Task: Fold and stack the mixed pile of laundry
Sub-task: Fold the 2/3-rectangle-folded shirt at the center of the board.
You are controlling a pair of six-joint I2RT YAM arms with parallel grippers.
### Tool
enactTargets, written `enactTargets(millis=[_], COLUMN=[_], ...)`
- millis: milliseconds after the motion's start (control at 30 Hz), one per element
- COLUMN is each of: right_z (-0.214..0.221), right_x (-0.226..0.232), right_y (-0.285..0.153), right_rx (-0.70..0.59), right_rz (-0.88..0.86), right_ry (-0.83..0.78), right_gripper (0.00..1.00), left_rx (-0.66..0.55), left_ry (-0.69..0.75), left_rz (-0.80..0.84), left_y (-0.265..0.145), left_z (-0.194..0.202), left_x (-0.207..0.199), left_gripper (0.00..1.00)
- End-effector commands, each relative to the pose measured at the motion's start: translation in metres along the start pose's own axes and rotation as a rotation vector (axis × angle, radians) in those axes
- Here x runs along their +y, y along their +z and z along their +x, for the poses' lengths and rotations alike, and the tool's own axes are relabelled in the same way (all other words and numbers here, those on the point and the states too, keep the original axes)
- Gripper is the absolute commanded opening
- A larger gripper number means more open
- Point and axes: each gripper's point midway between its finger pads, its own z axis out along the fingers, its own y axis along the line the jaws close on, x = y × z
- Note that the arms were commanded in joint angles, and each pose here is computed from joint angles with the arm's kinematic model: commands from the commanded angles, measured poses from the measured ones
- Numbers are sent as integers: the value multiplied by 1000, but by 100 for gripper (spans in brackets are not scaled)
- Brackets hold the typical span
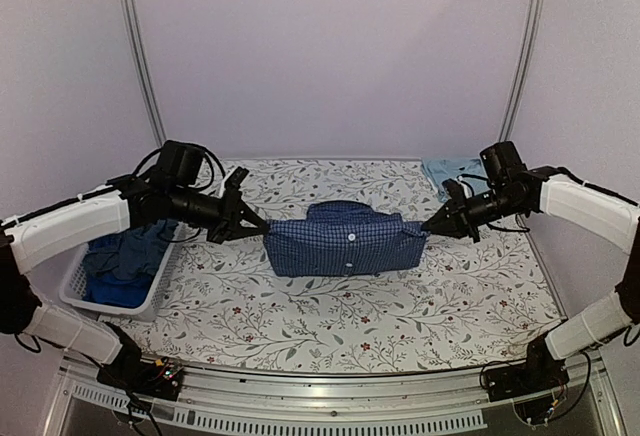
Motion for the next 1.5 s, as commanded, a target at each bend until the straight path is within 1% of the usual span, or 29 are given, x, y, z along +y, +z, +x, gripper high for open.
enactTargets(millis=[0,133,167,200,267,300,400,467,567,700,800,867,967,1033,1100,1167,1267,1367,1433,1467], right_z=[-74,-133,-147,-161,-187,-200,-233,-243,-252,-254,-245,-227,-188,-159,-129,-115,-113,-124,-132,-137], right_x=[-11,-20,-15,-23,-18,-27,-29,-48,-67,-89,-97,-100,-107,-94,-86,-72,-52,-51,-65,-67], right_y=[4,14,16,27,38,50,66,86,104,125,138,143,145,132,120,108,93,97,108,112], right_rx=[-85,-98,-109,-94,-86,-75,-78,-48,-40,-18,12,47,96,108,121,118,93,79,88,84], right_rz=[63,55,50,52,22,23,5,-3,-20,-48,-48,-32,-14,-16,-17,-32,-49,-42,-32,-37], right_ry=[-20,-40,-62,-60,-88,-80,-106,-78,-68,-43,-28,-21,-9,-17,-14,-24,-59,-73,-58,-62], right_gripper=[0,0,0,0,0,0,0,0,0,0,0,0,0,0,0,0,0,1,5,9], left_rx=[-83,-107,-115,-117,-120,-111,-87,-71,-69,-64,-48,-37,-20,-8,-9,-25,-48,-62,-65,-67], left_ry=[-11,-37,-34,-46,-55,-75,-104,-129,-160,-210,-228,-215,-134,-94,-84,-95,-95,-106,-128,-138], left_rz=[-91,-130,-128,-145,-142,-160,-181,-197,-210,-240,-241,-222,-211,-222,-220,-211,-210,-218,-228,-230], left_y=[7,24,28,34,44,54,76,89,104,119,124,123,117,109,98,85,73,70,71,71], left_z=[-60,-111,-121,-130,-149,-154,-164,-164,-163,-159,-147,-142,-136,-127,-118,-110,-109,-116,-120,-122], left_x=[29,59,64,75,88,104,133,154,179,206,215,211,191,181,175,173,173,182,193,198], left_gripper=[0,0,0,0,0,0,0,0,0,0,0,0,0,0,0,0,0,0,0,0])
